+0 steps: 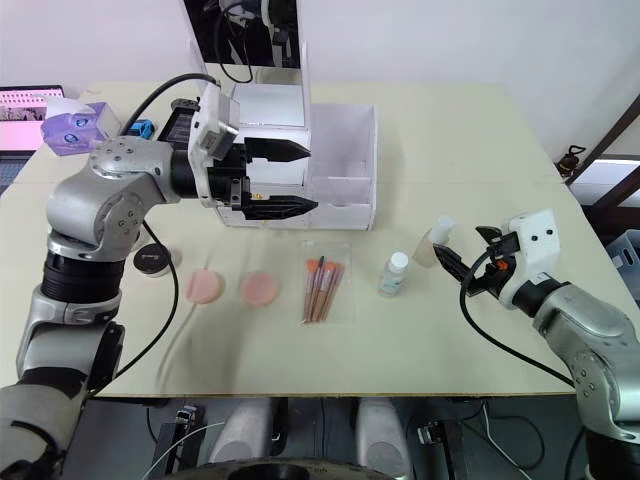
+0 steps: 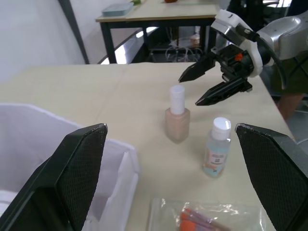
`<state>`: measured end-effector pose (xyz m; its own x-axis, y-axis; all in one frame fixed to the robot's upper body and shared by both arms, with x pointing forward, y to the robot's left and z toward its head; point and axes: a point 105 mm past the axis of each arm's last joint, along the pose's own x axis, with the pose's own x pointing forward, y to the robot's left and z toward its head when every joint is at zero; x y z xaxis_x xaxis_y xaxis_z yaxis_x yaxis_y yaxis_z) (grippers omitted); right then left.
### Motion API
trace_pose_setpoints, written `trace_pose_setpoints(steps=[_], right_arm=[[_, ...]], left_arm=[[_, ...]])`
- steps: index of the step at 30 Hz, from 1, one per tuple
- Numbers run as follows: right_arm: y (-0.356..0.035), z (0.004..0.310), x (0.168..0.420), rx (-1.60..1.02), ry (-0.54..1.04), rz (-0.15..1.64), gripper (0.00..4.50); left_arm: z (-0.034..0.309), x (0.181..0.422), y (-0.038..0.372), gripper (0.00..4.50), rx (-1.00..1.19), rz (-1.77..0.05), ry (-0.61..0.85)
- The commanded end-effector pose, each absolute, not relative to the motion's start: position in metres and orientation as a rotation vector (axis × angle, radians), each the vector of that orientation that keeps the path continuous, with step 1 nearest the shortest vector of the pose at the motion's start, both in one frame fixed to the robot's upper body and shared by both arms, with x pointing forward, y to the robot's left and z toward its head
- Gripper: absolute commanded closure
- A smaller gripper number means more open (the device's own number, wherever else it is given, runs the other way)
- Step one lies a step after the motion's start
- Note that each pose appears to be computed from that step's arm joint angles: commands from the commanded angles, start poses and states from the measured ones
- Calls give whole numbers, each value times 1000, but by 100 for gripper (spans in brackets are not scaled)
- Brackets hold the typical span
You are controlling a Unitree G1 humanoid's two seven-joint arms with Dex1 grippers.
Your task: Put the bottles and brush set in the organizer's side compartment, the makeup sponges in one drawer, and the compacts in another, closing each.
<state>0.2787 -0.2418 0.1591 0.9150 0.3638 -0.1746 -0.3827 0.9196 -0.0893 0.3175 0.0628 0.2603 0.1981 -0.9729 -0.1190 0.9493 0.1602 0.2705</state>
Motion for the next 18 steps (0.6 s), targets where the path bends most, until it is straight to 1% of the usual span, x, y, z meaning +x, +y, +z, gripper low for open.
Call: trace_pose_setpoints(steps=[1,8,9,11,18], right_arm=[[-233,169,286,-143,118,426,0],[-230,162,298,-173,140,455,0],[-231,160,299,-179,148,455,54],[-232,157,301,-187,155,452,122],[-234,160,305,-173,121,439,122]], left_arm=[[272,312,68,3,325,-1350,-140],[268,316,70,3,340,-1319,-132],[267,318,71,0,350,-1311,-127],[266,319,72,0,358,-1305,-123],[258,326,74,0,384,-1279,-108]])
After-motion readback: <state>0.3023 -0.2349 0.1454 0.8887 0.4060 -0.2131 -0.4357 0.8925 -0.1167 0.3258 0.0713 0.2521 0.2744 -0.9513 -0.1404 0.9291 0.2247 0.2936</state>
